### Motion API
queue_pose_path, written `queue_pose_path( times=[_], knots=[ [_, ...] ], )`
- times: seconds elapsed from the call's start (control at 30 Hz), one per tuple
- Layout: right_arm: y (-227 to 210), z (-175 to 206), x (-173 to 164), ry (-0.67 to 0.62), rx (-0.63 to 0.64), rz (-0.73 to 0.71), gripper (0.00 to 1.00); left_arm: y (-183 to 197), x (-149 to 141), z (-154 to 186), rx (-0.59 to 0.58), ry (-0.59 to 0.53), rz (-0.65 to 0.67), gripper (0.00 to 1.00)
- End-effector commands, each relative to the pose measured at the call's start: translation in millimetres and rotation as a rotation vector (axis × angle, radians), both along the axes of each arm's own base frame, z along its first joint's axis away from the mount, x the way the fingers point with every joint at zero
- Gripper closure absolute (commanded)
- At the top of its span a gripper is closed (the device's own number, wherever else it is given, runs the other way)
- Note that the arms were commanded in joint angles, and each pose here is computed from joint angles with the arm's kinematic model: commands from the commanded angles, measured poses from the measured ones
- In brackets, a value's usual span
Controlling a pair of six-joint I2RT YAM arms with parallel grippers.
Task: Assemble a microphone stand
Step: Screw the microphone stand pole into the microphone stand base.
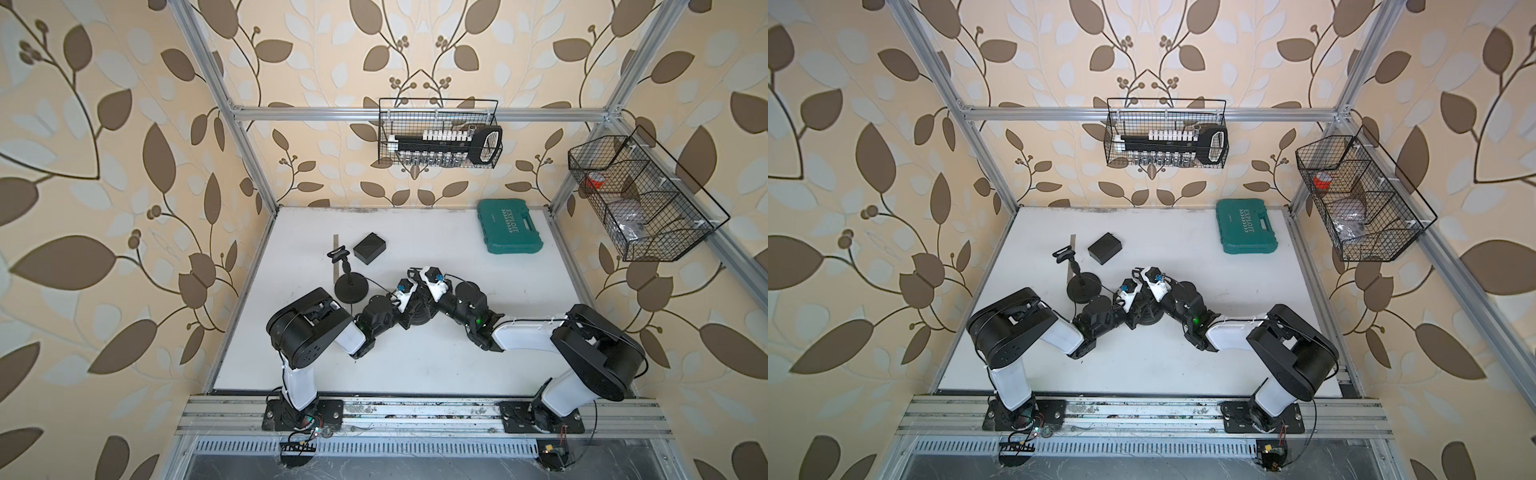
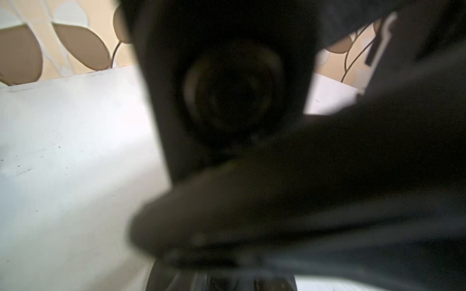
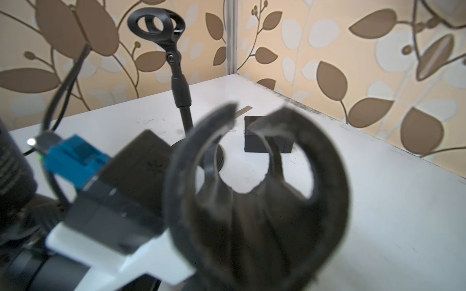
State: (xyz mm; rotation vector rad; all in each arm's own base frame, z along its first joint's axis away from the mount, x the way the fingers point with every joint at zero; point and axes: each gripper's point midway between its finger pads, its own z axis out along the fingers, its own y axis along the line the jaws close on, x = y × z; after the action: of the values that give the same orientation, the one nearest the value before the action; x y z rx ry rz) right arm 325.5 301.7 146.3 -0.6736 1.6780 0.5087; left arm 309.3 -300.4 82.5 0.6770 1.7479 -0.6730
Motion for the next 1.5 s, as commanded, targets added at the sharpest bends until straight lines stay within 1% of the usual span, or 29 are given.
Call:
queue_pose_path(
  times=[0.0, 0.17, 0.3, 0.33, 0.37, 0.4, 0.47, 0.53, 0.63, 0.67, 0.77, 0.9, 1.0, 1.13, 1.33, 1.47],
  knots=[
    [-33, -57, -4, 0.112, -0.16, -0.24, 1.0, -7, -4, 30, -0.013, -0.067, -0.036, 0.71],
    [-30, -60, -13, 0.113, -0.126, -0.309, 1.0, -9, -2, 40, -0.017, -0.08, -0.04, 0.78],
    [-22, -63, -17, 0.126, -0.11, -0.265, 1.0, -9, -2, 34, -0.008, -0.073, -0.039, 0.89],
    [-19, -62, -19, 0.124, -0.111, -0.235, 0.98, -9, -1, 31, -0.001, -0.068, -0.038, 0.91],
    [-16, -60, -20, 0.129, -0.101, -0.195, 0.88, -9, -1, 28, 0.005, -0.067, -0.035, 0.93],
    [-16, -59, -20, 0.139, -0.09, -0.162, 0.8, -9, -1, 24, 0.011, -0.061, -0.035, 0.94],
    [-16, -52, -22, 0.15, -0.059, -0.065, 0.58, -8, -2, 14, 0.029, -0.049, -0.039, 0.95],
    [-18, -44, -26, 0.141, -0.053, 0.016, 0.49, -8, -2, 6, 0.041, -0.043, -0.042, 0.96],
    [-25, -30, -31, 0.141, -0.023, 0.144, 0.42, -8, -4, -2, 0.048, -0.033, -0.049, 0.97],
    [-28, -26, -33, 0.148, -0.002, 0.189, 0.41, -8, -4, -3, 0.05, -0.03, -0.051, 0.97],
    [-38, -14, -31, 0.15, 0.033, 0.266, 0.41, -9, -5, -5, 0.05, -0.024, -0.057, 0.97],
    [-42, -3, -26, 0.134, 0.026, 0.322, 0.41, -9, -6, -10, 0.053, -0.01, -0.058, 0.96],
    [-38, 6, -19, 0.113, 0.021, 0.332, 0.41, -9, -7, -14, 0.053, -0.004, -0.063, 0.96],
    [-32, 11, -11, 0.105, 0.024, 0.321, 0.4, -11, -7, -16, 0.046, 0.004, -0.069, 0.93],
    [-19, 8, -2, 0.077, -0.012, 0.256, 0.41, -13, -7, -15, 0.043, 0.005, -0.074, 0.92],
    [-18, 4, 8, 0.068, -0.046, 0.17, 0.46, -14, -7, -15, 0.04, 0.007, -0.08, 0.92]
  ],
)
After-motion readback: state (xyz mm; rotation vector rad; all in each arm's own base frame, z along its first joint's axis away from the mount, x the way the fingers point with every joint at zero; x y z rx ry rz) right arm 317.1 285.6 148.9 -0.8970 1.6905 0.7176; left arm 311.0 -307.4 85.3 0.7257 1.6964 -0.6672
